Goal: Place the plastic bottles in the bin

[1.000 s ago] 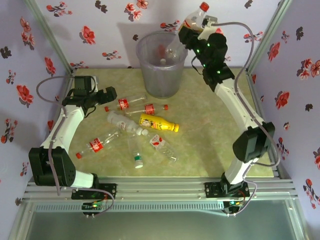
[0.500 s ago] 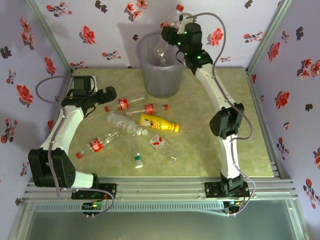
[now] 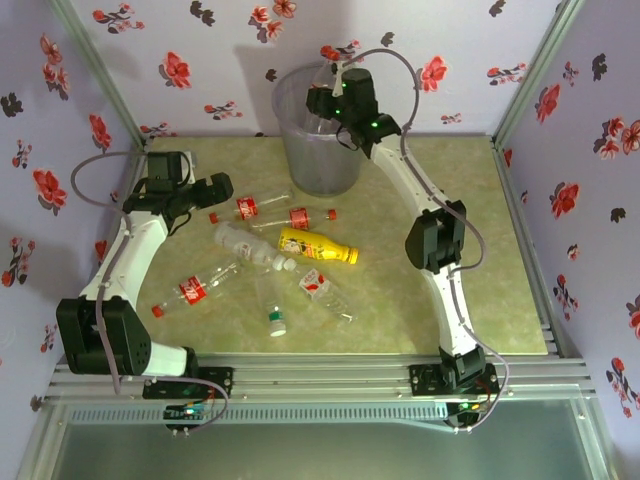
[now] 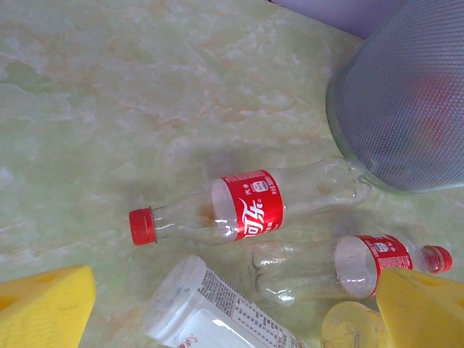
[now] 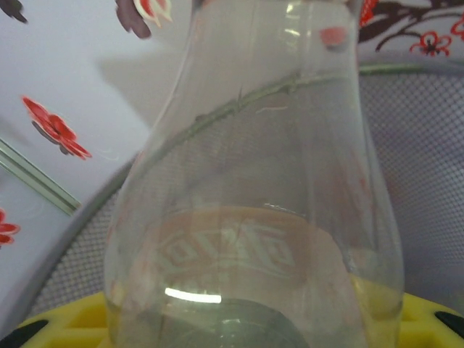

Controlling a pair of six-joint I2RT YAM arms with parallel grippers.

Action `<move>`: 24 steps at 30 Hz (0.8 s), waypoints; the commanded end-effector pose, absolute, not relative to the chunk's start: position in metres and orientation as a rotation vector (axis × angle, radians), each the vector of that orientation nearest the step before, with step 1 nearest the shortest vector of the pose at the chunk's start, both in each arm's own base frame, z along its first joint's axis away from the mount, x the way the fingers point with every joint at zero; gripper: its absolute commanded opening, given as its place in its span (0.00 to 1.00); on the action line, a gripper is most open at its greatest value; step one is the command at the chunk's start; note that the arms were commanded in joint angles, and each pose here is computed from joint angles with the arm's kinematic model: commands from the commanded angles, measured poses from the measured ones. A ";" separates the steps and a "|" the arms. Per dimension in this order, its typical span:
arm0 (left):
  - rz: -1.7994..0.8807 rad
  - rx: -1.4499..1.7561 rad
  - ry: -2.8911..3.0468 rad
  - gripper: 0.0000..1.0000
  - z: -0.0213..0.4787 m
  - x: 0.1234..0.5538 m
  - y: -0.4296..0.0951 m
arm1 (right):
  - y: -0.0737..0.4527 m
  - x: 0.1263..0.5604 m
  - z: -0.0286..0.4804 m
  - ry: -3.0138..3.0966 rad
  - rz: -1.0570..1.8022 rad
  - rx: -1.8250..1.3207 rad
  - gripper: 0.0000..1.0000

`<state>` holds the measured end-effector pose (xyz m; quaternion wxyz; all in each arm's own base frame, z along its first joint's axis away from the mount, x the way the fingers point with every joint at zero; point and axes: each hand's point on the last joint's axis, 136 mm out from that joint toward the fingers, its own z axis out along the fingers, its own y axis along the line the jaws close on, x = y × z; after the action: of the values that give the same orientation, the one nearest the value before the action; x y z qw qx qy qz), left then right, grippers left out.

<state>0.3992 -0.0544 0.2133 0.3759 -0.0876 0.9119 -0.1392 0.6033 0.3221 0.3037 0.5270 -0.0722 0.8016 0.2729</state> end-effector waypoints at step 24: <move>-0.333 -0.203 2.300 1.00 0.228 0.399 -0.051 | 0.322 0.601 0.320 1.891 0.602 -0.216 0.71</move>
<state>0.3992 -0.0544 0.2133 0.3759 -0.0876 0.9119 -0.1392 0.6014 0.3183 0.3083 0.5275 -0.0788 0.8055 0.2583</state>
